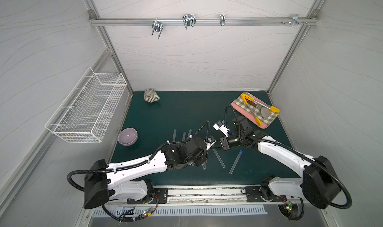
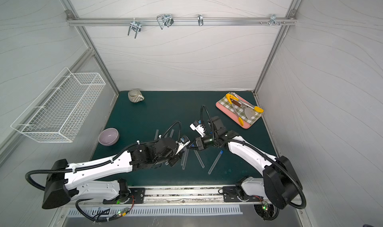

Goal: Remove stoppers from test tubes
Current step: Open the stopper on the test tube.

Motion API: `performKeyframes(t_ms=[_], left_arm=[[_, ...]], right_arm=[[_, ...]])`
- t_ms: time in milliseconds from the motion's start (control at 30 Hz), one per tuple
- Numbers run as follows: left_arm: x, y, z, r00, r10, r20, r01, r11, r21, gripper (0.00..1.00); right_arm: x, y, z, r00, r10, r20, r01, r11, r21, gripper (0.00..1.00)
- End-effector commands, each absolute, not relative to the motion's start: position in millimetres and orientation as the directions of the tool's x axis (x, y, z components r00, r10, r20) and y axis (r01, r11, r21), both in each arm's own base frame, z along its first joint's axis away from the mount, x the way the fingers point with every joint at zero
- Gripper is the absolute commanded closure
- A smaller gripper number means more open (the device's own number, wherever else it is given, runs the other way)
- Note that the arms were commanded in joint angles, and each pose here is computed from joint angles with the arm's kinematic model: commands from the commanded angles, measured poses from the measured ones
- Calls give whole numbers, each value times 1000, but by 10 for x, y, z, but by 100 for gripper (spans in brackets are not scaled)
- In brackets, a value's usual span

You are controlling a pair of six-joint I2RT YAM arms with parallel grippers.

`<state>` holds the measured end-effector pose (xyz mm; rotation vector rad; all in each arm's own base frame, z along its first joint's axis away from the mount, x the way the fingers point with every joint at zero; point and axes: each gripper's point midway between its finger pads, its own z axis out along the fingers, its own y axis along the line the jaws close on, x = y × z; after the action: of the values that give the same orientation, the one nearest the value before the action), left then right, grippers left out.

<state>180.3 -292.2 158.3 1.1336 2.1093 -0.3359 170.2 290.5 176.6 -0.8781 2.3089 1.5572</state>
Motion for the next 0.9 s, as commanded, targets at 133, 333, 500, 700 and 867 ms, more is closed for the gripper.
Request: performKeyframes(t_ms=[133,333,500,700,867], left_arm=[[1830,-2954,1704,-334,613,-716,806,579,119,99],[1819,-2953,1716,-330,612,-719,808,577,120,100],[1820,-2954,1714,-327,615,-718,808,576,126,99],[1827,-2932,1725,-321,619,-717,803,580,141,100],[1830,-2912,1724,-316,630,-710,798,581,161,100]], right_arm=[[1672,2918,1883,-786,-350,-510,-600,232,766,81],[1664,2924,1896,-784,-350,-513,-602,221,768,85],[1657,2923,1904,-785,-349,-511,-599,217,771,93],[1656,2904,1948,-785,-342,-516,-598,205,775,99],[1734,2806,2070,-805,-289,-518,-575,170,800,100]])
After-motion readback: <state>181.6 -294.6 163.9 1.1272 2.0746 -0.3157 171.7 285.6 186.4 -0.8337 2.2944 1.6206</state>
